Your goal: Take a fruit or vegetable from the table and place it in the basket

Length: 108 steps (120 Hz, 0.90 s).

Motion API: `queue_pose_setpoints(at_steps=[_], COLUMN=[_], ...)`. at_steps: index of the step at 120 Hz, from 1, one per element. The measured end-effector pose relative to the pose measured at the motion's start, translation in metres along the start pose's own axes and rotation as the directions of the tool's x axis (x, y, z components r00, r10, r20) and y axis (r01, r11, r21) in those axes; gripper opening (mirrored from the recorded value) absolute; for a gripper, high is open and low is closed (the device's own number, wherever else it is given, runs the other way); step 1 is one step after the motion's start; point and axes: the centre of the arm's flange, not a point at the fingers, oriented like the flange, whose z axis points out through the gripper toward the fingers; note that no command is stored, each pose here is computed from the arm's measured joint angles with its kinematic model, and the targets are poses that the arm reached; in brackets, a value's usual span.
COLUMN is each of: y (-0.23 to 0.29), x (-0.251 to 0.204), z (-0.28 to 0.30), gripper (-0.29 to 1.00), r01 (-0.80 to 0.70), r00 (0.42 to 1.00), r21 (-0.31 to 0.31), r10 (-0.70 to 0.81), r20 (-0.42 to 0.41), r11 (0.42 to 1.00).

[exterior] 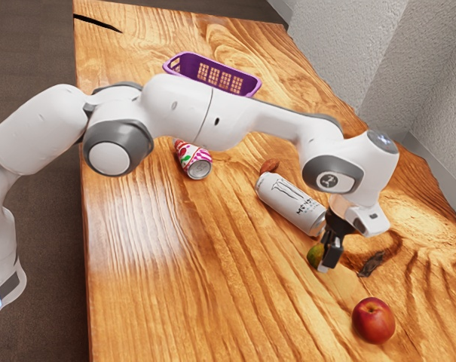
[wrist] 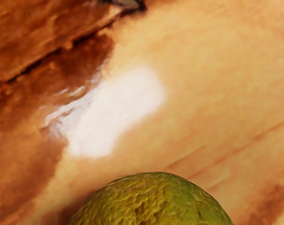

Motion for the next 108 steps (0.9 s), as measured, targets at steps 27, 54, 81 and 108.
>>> queue_pose_setpoints(at_steps=[27,54,81,108], y=[0.000,-0.002,0.000,0.001], x=[0.001,-0.001,0.000,-0.011], z=[0.009,0.009,-0.005,-0.106], gripper=[0.70,0.40,0.35,0.38], r01=[-0.008,-0.012,-0.025,-0.022], r00=[1.000,1.000,1.000,0.996], r21=[-0.003,0.002,0.025,0.081], r10=[0.008,0.012,0.024,0.029], r20=[0.014,0.028,0.017,-0.081], r11=[1.000,1.000,0.999,0.996])
